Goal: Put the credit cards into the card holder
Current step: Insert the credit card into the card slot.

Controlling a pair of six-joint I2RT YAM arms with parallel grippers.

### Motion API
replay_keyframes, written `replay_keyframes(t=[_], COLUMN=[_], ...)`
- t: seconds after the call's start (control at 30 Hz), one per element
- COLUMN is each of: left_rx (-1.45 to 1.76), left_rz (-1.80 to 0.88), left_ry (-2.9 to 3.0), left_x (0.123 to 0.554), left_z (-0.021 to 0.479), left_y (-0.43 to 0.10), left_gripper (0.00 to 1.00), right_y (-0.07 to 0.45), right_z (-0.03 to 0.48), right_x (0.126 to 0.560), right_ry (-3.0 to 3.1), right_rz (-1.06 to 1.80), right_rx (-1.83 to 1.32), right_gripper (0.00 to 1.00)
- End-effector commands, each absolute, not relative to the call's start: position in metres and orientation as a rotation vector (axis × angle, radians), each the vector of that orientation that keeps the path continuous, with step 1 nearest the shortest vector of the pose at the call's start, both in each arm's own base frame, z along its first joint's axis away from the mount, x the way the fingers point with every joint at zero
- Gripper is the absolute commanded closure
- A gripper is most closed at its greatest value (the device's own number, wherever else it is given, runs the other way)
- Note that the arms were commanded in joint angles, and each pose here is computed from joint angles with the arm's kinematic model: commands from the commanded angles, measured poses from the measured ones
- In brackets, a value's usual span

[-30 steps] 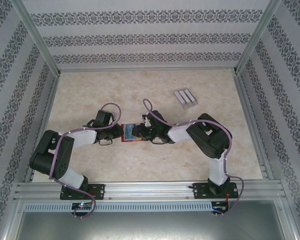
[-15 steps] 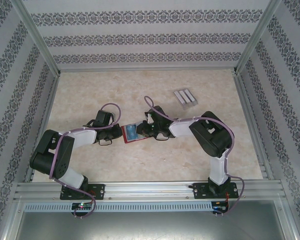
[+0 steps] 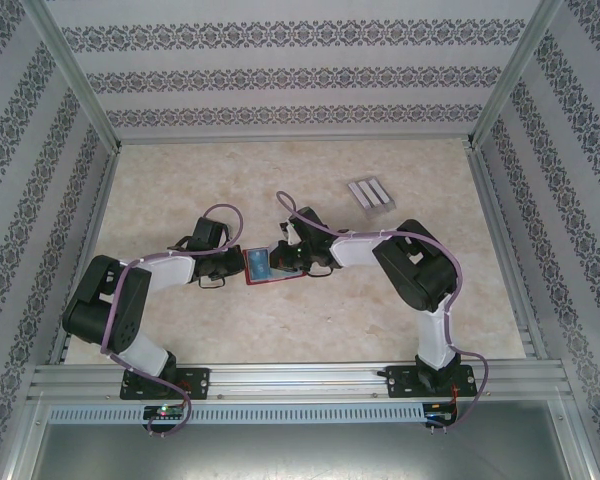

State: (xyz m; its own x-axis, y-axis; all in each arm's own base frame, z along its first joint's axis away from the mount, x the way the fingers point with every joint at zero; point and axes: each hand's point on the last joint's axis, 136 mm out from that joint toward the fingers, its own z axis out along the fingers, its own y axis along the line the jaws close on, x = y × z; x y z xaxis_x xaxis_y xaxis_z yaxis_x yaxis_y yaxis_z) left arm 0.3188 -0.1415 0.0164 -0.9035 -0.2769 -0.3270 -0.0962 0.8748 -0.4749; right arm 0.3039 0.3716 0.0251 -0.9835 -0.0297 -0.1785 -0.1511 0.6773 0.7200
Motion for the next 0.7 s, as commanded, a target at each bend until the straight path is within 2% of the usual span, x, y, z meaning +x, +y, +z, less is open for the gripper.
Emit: replay_keyframes(t=[0.0, 0.37, 0.67], left_rx=[-0.255, -0.265, -0.275], left_rz=[-0.618, -0.585, -0.592], left_ry=[2.721, 2.739, 2.740], left_x=[0.310, 0.308, 0.307], left_z=[0.001, -0.002, 0.000], left_y=[-0.143, -0.139, -0.139], left_gripper=[0.94, 0.95, 0.95], right_y=[0.386, 0.364, 0.336], right_z=[0.024, 0.050, 0.062], right_x=[0.285, 0.292, 0.287], right_ry=[2.765, 2.721, 2.682], right_rz=[1.205, 1.020, 0.908], right_rx=[-0.326, -0.300, -0.210], right_gripper=[0.95, 0.80, 0.75])
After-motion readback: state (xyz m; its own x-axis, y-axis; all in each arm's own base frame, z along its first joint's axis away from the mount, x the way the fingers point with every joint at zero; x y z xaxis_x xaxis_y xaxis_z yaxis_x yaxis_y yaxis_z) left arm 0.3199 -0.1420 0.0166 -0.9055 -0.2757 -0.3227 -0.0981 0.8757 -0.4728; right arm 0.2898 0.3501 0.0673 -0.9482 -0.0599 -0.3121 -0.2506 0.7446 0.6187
